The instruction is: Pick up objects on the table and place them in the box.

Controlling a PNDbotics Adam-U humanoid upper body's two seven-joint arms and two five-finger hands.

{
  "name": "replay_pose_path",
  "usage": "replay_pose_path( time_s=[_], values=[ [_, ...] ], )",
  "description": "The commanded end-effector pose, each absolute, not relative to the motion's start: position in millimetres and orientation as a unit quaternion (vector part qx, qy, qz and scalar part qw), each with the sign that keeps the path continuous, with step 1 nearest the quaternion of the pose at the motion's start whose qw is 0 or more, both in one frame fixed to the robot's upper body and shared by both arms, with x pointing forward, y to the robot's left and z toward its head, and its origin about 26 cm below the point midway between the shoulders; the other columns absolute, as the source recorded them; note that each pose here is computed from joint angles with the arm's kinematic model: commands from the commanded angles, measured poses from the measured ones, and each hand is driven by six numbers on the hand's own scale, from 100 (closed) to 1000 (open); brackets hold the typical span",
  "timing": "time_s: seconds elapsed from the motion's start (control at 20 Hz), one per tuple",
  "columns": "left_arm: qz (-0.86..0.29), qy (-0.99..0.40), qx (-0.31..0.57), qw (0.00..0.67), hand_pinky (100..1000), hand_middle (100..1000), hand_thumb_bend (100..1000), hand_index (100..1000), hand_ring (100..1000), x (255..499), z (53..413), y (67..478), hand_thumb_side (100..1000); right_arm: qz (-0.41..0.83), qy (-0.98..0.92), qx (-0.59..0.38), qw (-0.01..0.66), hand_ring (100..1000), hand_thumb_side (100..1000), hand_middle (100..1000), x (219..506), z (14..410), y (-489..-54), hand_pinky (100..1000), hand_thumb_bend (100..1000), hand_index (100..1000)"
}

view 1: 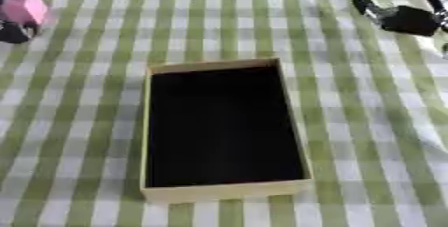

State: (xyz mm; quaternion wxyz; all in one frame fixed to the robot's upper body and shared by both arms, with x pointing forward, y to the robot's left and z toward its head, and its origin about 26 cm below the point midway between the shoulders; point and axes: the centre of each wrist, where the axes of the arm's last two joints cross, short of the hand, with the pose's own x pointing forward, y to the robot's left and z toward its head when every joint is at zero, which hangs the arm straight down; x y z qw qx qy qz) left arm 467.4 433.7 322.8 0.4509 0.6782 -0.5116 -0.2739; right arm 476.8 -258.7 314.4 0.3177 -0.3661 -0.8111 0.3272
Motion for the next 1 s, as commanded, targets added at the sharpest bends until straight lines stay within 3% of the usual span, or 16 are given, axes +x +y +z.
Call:
replay_pose_path(
  time_s=[0.05, 0.3, 1.0],
  values=[
    [-0.249, -0.507, 0.707, 0.425, 587, 347, 240, 470, 396, 459.9, 340.3, 441.1, 100, 0.319, -0.815, -0.379, 0.301, 860, 558, 859, 471.8, 331.0, -267.2, 746, 477, 928],
    [-0.225, -0.516, 0.722, 0.402, 563, 316, 226, 405, 378, 460.2, 339.3, 440.7, 100, 0.319, -0.815, -0.379, 0.303, 861, 558, 859, 472.2, 329.7, -268.1, 746, 479, 929],
    [-0.249, -0.536, 0.697, 0.406, 560, 305, 213, 394, 377, 465.7, 326.0, 433.1, 100, 0.327, -0.805, -0.38, 0.318, 860, 563, 859, 474.7, 317.1, -273.9, 746, 483, 929]
  ],
)
